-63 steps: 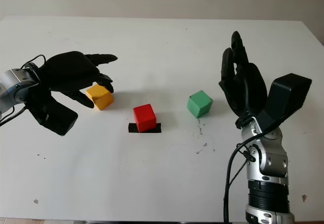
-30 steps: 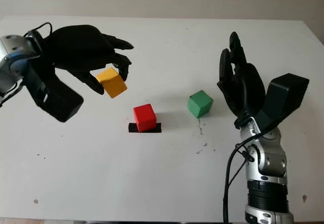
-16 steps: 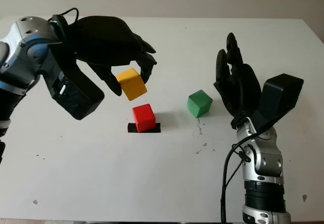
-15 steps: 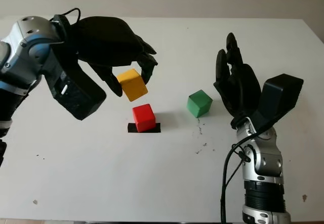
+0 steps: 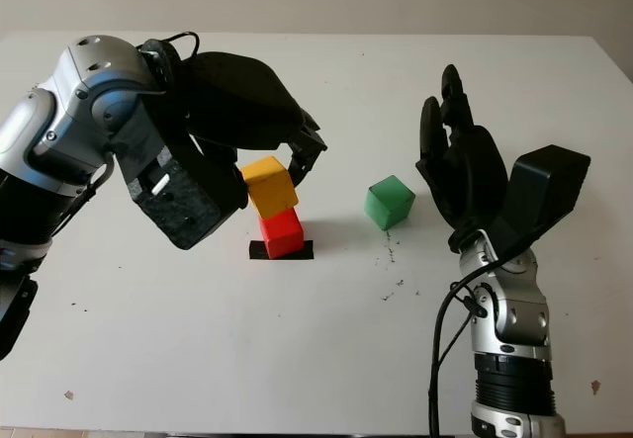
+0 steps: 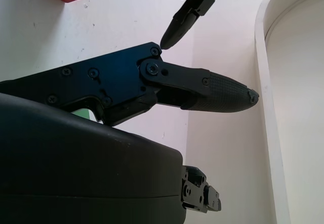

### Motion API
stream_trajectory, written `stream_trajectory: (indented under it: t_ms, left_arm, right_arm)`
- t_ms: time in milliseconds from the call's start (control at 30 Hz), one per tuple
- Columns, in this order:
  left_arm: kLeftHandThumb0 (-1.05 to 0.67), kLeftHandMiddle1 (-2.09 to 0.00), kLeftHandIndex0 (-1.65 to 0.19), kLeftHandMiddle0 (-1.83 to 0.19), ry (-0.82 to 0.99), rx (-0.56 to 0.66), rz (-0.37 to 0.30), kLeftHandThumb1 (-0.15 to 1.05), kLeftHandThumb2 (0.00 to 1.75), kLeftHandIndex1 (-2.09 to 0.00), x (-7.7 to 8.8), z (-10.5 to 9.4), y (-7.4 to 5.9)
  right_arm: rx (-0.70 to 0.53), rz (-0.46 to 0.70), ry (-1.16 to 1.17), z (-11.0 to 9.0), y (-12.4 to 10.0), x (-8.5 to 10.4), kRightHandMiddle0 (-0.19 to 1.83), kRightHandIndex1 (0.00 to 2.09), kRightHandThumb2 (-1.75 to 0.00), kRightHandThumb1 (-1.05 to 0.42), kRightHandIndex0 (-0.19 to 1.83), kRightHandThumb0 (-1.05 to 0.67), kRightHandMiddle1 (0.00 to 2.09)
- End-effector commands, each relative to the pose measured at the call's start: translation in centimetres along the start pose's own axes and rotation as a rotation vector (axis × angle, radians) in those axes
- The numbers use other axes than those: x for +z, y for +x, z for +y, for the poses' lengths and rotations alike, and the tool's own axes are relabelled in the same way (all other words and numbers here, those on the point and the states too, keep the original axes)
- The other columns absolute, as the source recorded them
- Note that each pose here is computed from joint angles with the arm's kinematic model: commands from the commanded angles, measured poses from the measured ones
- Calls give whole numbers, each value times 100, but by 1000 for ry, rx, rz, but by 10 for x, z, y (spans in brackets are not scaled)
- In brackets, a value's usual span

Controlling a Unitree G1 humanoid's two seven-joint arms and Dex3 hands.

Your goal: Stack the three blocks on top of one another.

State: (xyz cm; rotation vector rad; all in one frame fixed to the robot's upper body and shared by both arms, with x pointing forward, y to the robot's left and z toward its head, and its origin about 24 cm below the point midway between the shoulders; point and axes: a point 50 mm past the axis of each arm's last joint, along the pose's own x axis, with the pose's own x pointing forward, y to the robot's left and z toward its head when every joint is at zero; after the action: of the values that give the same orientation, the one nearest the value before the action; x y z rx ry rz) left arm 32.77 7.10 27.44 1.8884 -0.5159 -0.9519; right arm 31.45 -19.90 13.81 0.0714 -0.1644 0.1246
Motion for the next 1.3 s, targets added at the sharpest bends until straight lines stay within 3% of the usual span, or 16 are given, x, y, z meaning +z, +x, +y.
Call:
stream_trajectory:
  t_ms: [0, 233, 333, 467, 800, 1267]
  left_arm:
    - [-38, -7, -31, -30, 12, 10, -8, 90, 5, -155, 2, 2, 2]
    - [-38, -3, -30, -11, 66, 13, -6, 92, 6, -152, 3, -4, 5]
    - [-42, -5, -25, -15, 81, 8, -2, 93, 6, -155, 5, -6, 5]
    - [-44, -5, -16, -14, 78, 16, -9, 94, 6, -134, 6, -8, 6]
    - [-45, -7, -23, -24, 74, 3, -28, 95, 5, -116, 8, -16, 12]
    - [-49, -6, -33, -25, 60, -13, -76, 94, 5, -166, 12, -17, 13]
  right_arm:
    - [3, -24, -8, 2, 0, 5, -19, 0, -61, -105, -19, -73, 0]
    - [2, -24, -11, 2, 0, 5, -19, 0, -62, -105, -19, -72, 0]
    - [7, -21, -9, 2, 0, 5, -19, 0, -63, -105, -19, -72, 0]
    - [6, -23, 6, 3, 0, 4, -19, 0, -63, -105, -19, -71, 0]
    - [4, -17, 8, 3, -1, 4, -19, 0, -63, -105, -19, -72, 0]
    - [6, -15, 11, 3, -1, 3, -19, 0, -63, -105, -19, -72, 0]
